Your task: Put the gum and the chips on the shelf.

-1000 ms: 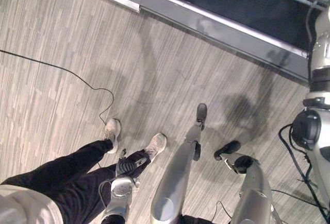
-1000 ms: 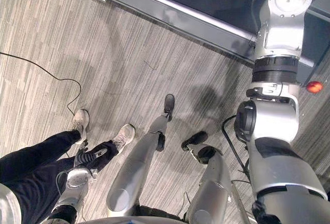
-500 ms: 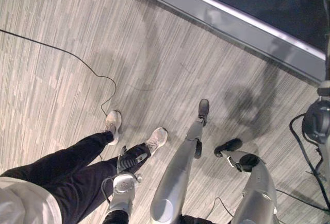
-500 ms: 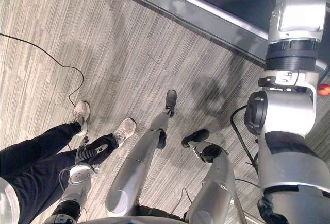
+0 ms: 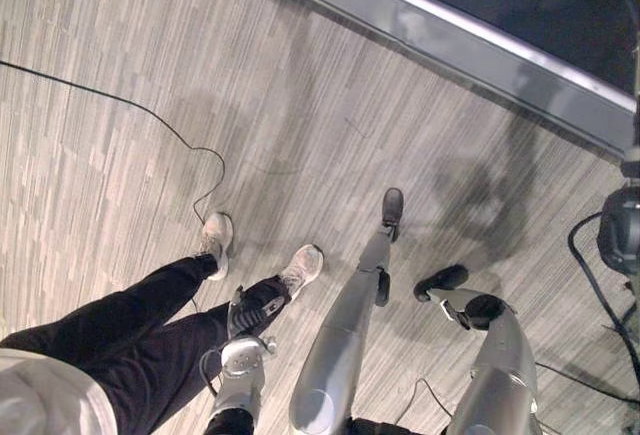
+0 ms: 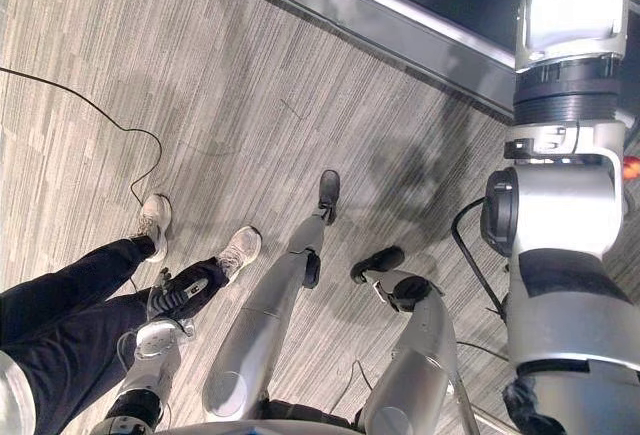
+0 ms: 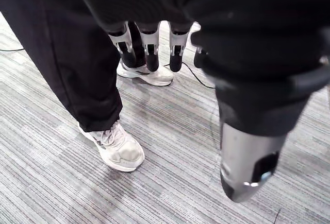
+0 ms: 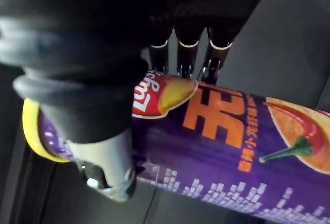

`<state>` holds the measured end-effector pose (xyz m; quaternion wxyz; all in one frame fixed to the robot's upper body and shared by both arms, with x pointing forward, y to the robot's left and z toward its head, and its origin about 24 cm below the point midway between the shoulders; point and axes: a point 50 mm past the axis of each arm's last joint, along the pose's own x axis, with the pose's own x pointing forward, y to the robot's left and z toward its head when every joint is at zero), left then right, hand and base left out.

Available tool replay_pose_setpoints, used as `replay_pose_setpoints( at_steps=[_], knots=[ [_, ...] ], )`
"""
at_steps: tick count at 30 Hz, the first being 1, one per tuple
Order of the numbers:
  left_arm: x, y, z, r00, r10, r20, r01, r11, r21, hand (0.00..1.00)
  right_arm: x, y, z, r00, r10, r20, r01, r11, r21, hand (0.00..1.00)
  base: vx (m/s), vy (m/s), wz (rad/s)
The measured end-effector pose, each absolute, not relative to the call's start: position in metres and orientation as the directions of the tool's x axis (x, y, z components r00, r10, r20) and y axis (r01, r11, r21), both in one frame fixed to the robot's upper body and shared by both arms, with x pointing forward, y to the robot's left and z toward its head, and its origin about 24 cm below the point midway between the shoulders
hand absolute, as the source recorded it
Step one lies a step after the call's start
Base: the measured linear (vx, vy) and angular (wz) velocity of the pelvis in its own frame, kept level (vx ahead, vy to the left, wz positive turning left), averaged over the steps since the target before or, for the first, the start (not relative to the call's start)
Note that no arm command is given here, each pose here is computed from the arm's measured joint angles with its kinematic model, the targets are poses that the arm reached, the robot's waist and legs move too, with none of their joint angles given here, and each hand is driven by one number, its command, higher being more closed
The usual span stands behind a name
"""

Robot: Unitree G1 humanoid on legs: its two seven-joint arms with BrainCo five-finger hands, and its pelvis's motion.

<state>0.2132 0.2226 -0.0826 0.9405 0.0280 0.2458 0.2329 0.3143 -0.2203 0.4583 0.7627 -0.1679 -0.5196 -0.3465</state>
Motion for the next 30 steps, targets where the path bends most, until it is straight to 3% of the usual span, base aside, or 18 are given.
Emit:
replay_pose_setpoints(
  at_steps=[6, 22, 30],
  knots=[
    [0.213, 0.223, -0.083, 0.769, 0.452, -0.452, -0.429, 0.889, 0.16, 0.0, 0.312, -0.225, 0.46, 0.21, -0.359, 0.91, 0.714, 0.692, 0.108, 0.0, -0.08, -0.056, -0.01],
    [0.212, 0.222, -0.084, 0.765, 0.443, -0.466, -0.437, 0.89, 0.129, 0.0, 0.324, -0.229, 0.448, 0.279, -0.374, 0.885, 0.695, 0.714, 0.083, 0.0, -0.1, -0.035, -0.03],
    [0.208, 0.221, -0.09, 0.752, 0.437, -0.495, -0.428, 0.893, 0.138, 0.0, 0.346, -0.223, 0.411, 0.385, -0.429, 0.818, 0.627, 0.771, 0.109, 0.0, -0.11, -0.029, -0.09]
  ],
)
